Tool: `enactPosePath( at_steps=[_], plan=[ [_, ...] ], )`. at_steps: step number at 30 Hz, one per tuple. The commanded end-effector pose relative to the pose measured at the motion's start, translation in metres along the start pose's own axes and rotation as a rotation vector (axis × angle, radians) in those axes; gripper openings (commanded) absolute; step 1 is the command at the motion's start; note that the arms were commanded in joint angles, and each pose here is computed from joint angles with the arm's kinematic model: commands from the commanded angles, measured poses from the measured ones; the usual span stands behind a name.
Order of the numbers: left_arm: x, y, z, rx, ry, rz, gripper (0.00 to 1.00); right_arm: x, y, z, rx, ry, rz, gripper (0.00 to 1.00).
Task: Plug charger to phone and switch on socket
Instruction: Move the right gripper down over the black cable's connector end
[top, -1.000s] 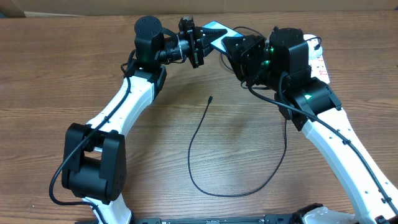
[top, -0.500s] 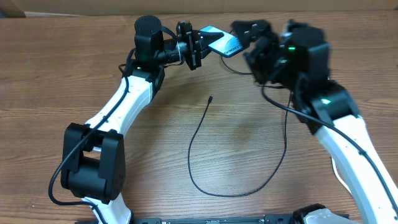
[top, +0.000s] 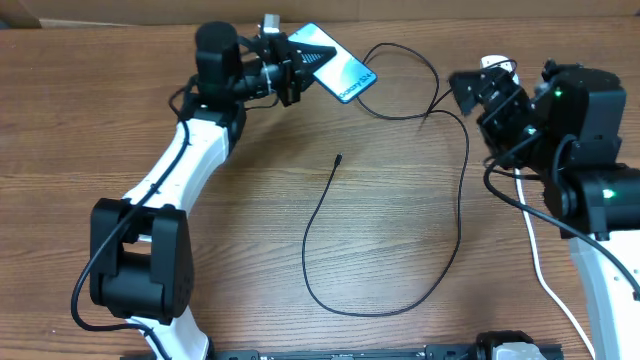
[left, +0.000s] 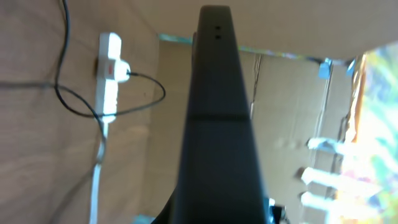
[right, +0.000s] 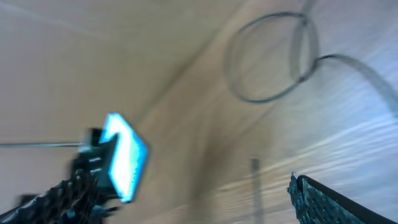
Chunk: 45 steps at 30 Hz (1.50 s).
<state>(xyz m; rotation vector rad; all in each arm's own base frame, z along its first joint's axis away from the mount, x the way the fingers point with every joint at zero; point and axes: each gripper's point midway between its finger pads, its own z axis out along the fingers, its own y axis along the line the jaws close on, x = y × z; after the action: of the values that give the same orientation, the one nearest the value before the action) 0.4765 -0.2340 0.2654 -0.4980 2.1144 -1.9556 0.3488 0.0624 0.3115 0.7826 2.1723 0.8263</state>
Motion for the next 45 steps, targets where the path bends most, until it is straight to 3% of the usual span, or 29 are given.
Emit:
enactPosePath(
  at_steps=[1, 6, 13, 19, 27, 30, 35, 40, 45],
  plan=[
    [0.004, -0.019, -0.017, 0.038, 0.046, 0.262, 0.04, -0.008, -0.008, -0.008, 0.015, -0.007, -0.151, 1.00],
    [0.010, -0.020, -0.030, 0.064, 0.114, 0.420, 0.04, 0.006, -0.021, -0.009, 0.049, 0.070, -0.244, 1.00],
    [0.030, -0.021, -0.034, 0.099, 0.229, 0.466, 0.04, 0.024, -0.051, 0.008, 0.150, 0.199, -0.256, 1.00],
    [0.036, -0.022, -0.035, 0.046, 0.282, 0.006, 0.04, 0.040, -0.078, 0.038, 0.221, 0.343, -0.184, 1.00],
    [0.007, -0.009, -0.045, 0.008, 0.156, -0.125, 0.04, 0.079, -0.086, 0.068, 0.203, 0.521, -0.274, 1.00],
    [-0.015, -0.003, -0.056, 0.000, 0.057, -0.032, 0.04, 0.094, -0.085, 0.083, 0.208, 0.544, -0.321, 0.96],
    [-0.036, 0.015, -0.076, -0.046, -0.022, -0.048, 0.04, 0.117, -0.100, 0.110, 0.359, 0.501, -0.296, 0.87],
    [-0.047, 0.018, -0.092, -0.054, -0.053, 0.150, 0.04, 0.134, -0.090, 0.124, 0.377, 0.467, -0.342, 0.80],
    [-0.045, 0.036, -0.094, -0.108, -0.050, 0.167, 0.04, 0.151, -0.094, 0.147, 0.456, 0.414, -0.394, 0.78]
  ],
)
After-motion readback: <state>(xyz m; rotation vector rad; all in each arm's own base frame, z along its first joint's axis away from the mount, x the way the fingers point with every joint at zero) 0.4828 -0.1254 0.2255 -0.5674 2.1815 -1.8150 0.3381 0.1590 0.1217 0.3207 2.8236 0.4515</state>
